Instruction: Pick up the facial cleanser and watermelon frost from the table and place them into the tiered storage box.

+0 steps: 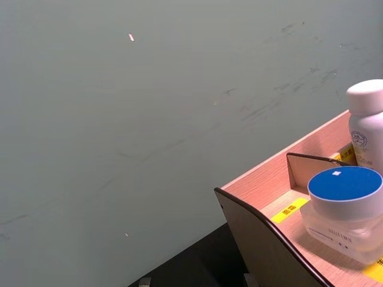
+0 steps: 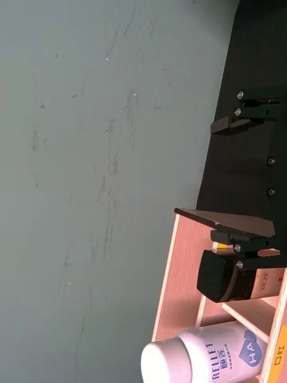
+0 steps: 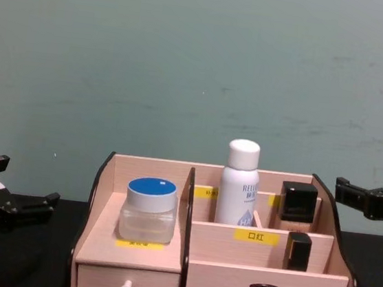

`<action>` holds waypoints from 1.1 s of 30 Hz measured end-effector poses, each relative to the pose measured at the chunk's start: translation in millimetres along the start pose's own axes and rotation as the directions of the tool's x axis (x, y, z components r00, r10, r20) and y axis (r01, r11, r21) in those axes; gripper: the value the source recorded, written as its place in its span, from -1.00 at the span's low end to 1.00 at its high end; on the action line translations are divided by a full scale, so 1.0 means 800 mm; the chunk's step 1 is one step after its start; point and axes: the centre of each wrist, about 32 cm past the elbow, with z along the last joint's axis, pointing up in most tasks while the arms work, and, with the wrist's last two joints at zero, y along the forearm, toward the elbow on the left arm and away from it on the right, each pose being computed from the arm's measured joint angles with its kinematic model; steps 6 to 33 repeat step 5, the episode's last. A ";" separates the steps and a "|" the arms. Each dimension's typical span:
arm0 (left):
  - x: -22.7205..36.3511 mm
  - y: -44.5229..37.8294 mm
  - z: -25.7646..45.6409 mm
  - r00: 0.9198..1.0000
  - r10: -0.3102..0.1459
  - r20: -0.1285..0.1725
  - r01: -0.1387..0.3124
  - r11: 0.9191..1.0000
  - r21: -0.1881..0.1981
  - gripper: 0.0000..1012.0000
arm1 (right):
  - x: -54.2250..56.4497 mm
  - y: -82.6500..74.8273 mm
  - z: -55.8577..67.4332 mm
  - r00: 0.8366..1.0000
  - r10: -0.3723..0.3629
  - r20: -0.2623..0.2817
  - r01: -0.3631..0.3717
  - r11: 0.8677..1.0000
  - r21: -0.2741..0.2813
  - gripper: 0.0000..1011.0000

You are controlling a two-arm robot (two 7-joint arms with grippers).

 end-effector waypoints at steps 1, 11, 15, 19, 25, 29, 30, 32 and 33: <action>0.0000 0.000 0.0000 1.000 0.000 0.000 0.000 1.000 0.000 0.98 | 0.000 0.000 0.000 1.000 0.000 0.000 0.000 1.000 0.000 0.98; 0.0000 0.000 0.0000 1.000 0.000 0.000 0.000 1.000 0.000 0.98 | 0.000 0.000 0.000 1.000 0.000 0.000 0.000 1.000 0.001 0.98; 0.0000 0.000 0.0000 1.000 0.000 0.000 0.000 1.000 0.000 0.98 | 0.000 0.000 0.000 1.000 0.000 0.000 0.000 1.000 0.001 0.98; 0.0000 0.000 0.0000 1.000 0.000 0.000 0.000 1.000 0.000 0.98 | 0.000 0.000 0.000 1.000 0.000 0.000 0.000 1.000 0.001 0.98; 0.0000 0.000 0.0000 1.000 0.000 0.000 0.000 1.000 0.000 0.98 | 0.000 0.000 0.000 1.000 0.000 0.000 0.000 1.000 0.001 0.98; 0.0000 0.000 0.0000 1.000 0.000 0.000 0.000 1.000 0.000 0.98 | 0.000 0.000 0.000 1.000 0.000 0.000 0.000 1.000 0.001 0.98; 0.0000 0.000 0.0000 1.000 0.000 0.000 0.000 1.000 0.000 0.98 | 0.000 0.000 0.000 1.000 0.000 0.000 0.000 1.000 0.001 0.98; 0.0000 0.000 0.0000 1.000 0.000 0.000 0.000 1.000 0.000 0.98 | 0.000 0.000 0.000 1.000 0.000 0.000 0.000 1.000 0.001 0.98; 0.0000 0.000 0.0000 1.000 0.000 0.000 0.000 1.000 0.000 0.98 | 0.000 0.000 0.000 1.000 0.000 0.000 0.000 1.000 0.001 0.98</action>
